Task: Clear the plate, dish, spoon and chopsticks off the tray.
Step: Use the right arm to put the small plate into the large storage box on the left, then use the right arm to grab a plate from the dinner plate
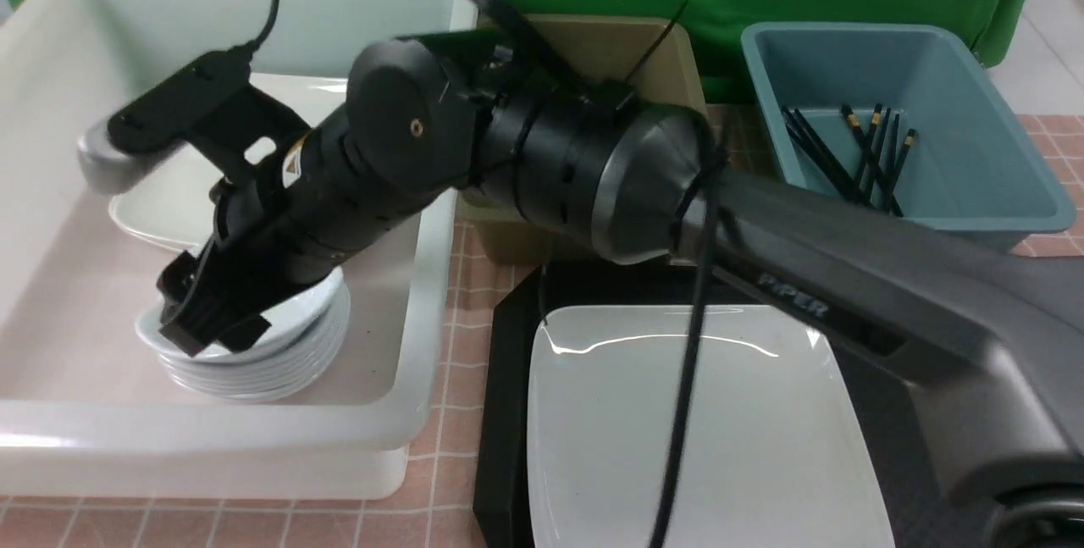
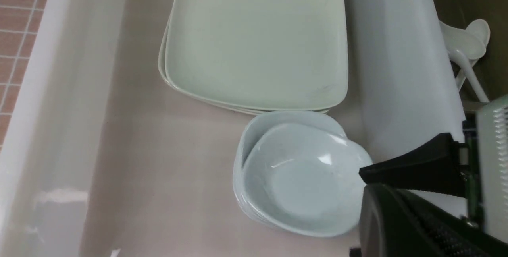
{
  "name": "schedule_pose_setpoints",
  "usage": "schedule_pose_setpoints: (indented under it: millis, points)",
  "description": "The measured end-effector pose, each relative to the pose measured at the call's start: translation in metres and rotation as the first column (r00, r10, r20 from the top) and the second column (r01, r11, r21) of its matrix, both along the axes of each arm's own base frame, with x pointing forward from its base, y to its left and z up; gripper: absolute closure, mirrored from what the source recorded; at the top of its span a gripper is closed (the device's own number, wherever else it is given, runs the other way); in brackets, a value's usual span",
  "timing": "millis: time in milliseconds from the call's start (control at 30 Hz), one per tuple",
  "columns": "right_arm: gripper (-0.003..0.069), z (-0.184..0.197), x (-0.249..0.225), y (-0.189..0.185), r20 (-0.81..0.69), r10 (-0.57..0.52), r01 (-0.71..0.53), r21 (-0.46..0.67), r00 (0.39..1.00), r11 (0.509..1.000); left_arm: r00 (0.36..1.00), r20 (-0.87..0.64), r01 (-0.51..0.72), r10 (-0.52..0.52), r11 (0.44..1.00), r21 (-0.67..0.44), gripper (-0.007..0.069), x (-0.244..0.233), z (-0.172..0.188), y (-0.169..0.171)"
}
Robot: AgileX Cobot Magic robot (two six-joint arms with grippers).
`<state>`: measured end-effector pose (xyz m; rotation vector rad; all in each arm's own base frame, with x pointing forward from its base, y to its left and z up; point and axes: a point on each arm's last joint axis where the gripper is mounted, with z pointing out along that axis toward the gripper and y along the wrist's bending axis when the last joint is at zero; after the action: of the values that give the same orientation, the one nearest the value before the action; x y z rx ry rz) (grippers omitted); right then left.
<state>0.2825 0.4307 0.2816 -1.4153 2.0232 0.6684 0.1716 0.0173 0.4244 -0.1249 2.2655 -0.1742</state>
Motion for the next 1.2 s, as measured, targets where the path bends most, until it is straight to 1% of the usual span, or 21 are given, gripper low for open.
schedule_pose_setpoints:
  millis: [67,100,133,167,200,233,267,300,333,400,500,533,633,667,700,767,800,867,967,1100,1200]
  points:
    - [0.0008,0.033,-0.011,-0.016,0.023,0.022,-0.021,-0.026,0.999,0.999,1.0,0.009,0.03,-0.03,0.999,-0.039,0.0628,0.0,0.001,-0.004]
    - [0.0024,0.045,-0.014,-0.024,0.041,0.022,-0.02,-0.048,0.999,0.999,0.999,0.014,0.05,-0.049,0.997,-0.054,0.0628,0.0,0.001,-0.007]
    - [0.0066,0.059,-0.016,-0.036,0.065,0.013,-0.007,-0.086,0.998,0.996,0.997,0.026,0.081,-0.079,0.994,-0.072,0.0628,0.0,0.003,-0.01]
    - [0.012,0.07,-0.018,-0.046,0.088,0.001,0.01,-0.123,0.996,0.992,0.994,0.035,0.105,-0.102,0.991,-0.083,0.0628,0.001,0.003,-0.013]
    - [0.0214,0.085,-0.017,-0.064,0.127,-0.028,0.051,-0.177,0.992,0.983,0.988,0.05,0.151,-0.146,0.983,-0.107,0.0628,0.001,0.005,-0.02]
    - [0.0335,0.095,-0.015,-0.081,0.151,-0.056,0.091,-0.233,0.987,0.968,0.979,0.062,0.198,-0.192,0.973,-0.119,0.0628,0.001,0.006,-0.027]
    - [0.0435,0.1,-0.014,-0.093,0.154,-0.077,0.117,-0.275,0.985,0.954,0.973,0.072,0.228,-0.22,0.965,-0.127,0.0628,0.002,0.006,-0.031]
    - [0.0509,0.109,-0.008,-0.111,0.167,-0.134,0.179,-0.301,0.977,0.937,0.964,0.072,0.264,-0.256,0.955,-0.135,0.0628,0.003,0.006,-0.037]
    - [0.0586,0.119,0.004,-0.136,0.179,-0.212,0.258,-0.292,0.961,0.921,0.945,0.069,0.327,-0.32,0.935,-0.138,0.0628,0.003,0.005,-0.048]
    - [0.0629,0.126,0.015,-0.167,0.168,-0.313,0.35,-0.282,0.935,0.893,0.915,0.046,0.403,-0.4,0.904,-0.142,0.0628,0.007,0.001,-0.063]
    - [0.0629,0.127,0.025,-0.226,0.07,-0.447,0.448,-0.271,0.892,0.852,0.866,-0.018,0.494,-0.5,0.861,-0.12,0.0628,0.014,-0.01,-0.089]
    - [0.0629,0.13,0.024,-0.229,0.067,-0.454,0.455,-0.261,0.889,0.852,0.863,-0.019,0.499,-0.504,0.859,-0.116,0.0628,0.014,-0.011,-0.09]
    - [0.0629,0.107,0.017,-0.29,-0.113,-0.553,0.508,-0.276,0.826,0.816,0.801,-0.105,0.585,-0.59,0.808,-0.078,0.0628,0.022,-0.028,-0.124]
    - [0.0629,0.096,0.013,-0.305,-0.164,-0.573,0.516,-0.289,0.803,0.806,0.783,-0.125,0.607,-0.61,0.792,-0.065,0.0628,0.024,-0.033,-0.133]
    - [0.0629,0.094,0.012,-0.307,-0.174,-0.577,0.517,-0.292,0.798,0.804,0.779,-0.128,0.612,-0.614,0.788,-0.061,0.0628,0.024,-0.033,-0.135]
    - [0.0627,0.059,0.002,-0.335,-0.286,-0.624,0.535,-0.332,0.727,0.777,0.74,-0.155,0.656,-0.655,0.753,-0.049,0.0628,0.027,-0.043,-0.154]
    - [0.0609,0.036,-0.001,-0.345,-0.33,-0.652,0.553,-0.35,0.683,0.756,0.725,-0.164,0.672,-0.669,0.739,-0.047,0.0628,0.028,-0.046,-0.161]
    - [0.0554,0.014,-0.001,-0.355,-0.347,-0.685,0.592,-0.345,0.641,0.728,0.71,-0.175,0.687,-0.683,0.725,-0.045,0.0628,0.029,-0.051,-0.169]
    - [0.0376,-0.031,0.007,-0.367,-0.353,-0.733,0.642,-0.354,0.582,0.68,0.702,-0.185,0.694,-0.688,0.719,-0.044,0.0628,0.032,-0.055,-0.174]
    - [0.0197,-0.066,0.03,-0.367,-0.341,-0.762,0.676,-0.354,0.55,0.647,0.71,-0.185,0.688,-0.68,0.725,-0.027,0.0628,0.034,-0.056,-0.173]
    - [0.0162,-0.084,0.051,-0.365,-0.349,-0.773,0.686,-0.359,0.53,0.633,0.714,-0.186,0.683,-0.675,0.73,-0.023,0.0628,0.034,-0.056,-0.173]
